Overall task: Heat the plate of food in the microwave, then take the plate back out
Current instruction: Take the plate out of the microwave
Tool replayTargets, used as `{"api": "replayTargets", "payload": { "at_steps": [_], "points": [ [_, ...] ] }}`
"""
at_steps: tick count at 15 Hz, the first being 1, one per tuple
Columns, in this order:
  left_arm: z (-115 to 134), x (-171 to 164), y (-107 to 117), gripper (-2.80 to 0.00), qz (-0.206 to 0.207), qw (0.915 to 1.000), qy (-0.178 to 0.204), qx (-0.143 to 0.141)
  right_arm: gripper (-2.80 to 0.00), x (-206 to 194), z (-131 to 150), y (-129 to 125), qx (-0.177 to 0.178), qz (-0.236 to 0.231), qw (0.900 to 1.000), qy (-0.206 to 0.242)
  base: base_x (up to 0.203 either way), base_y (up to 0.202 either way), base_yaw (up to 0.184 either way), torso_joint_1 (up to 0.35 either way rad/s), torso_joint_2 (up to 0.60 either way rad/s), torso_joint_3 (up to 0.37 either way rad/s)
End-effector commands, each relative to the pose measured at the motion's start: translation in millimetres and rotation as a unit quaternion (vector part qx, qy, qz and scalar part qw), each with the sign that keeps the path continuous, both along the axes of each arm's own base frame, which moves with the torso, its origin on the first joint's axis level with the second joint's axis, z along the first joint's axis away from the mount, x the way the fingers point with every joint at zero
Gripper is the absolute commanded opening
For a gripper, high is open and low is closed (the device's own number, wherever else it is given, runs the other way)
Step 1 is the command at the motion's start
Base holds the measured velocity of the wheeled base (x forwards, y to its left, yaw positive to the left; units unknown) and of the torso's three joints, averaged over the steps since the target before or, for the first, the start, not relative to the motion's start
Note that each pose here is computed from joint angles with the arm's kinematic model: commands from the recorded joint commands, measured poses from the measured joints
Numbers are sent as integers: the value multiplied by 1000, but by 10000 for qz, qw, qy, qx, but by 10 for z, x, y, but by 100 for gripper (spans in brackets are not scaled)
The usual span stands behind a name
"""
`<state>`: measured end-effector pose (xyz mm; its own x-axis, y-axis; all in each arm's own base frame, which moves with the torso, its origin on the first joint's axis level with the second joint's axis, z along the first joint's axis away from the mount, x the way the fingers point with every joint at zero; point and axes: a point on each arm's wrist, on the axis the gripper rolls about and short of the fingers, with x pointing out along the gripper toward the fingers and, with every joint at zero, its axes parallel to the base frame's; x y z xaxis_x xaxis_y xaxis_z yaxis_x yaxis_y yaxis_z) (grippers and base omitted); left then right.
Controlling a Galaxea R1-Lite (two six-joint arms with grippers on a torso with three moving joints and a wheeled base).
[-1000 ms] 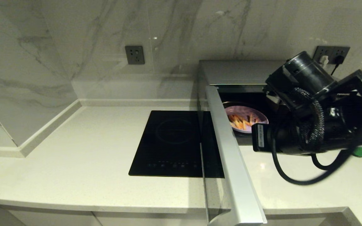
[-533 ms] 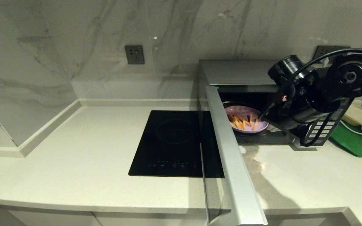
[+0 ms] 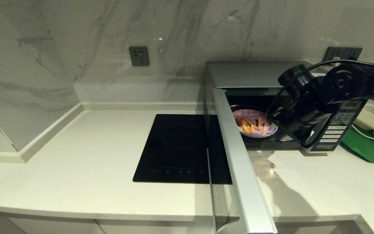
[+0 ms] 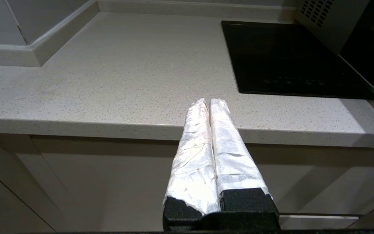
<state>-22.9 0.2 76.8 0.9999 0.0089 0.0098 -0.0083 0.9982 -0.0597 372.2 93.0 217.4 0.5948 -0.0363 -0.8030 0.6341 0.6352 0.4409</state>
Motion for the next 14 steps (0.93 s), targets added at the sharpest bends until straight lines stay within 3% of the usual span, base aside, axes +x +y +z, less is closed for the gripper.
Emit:
{"api": "replayTargets", "payload": {
  "at_steps": [1, 9, 14],
  "points": [
    [-1, 0, 0, -280, 1, 10000, 1, -1, 0, 39, -24, -34, 179, 26, 9998, 54, 0, 0, 0, 0, 0, 0],
    [1, 0, 0, -280, 1, 10000, -5, -1, 0, 101, -241, -306, 954, 36, 9953, -150, 0, 0, 0, 0, 0, 0],
    [1, 0, 0, -280, 1, 10000, -5, -1, 0, 207, -340, -361, 1198, 134, 9923, -290, 0, 0, 0, 0, 0, 0]
  ]
}}
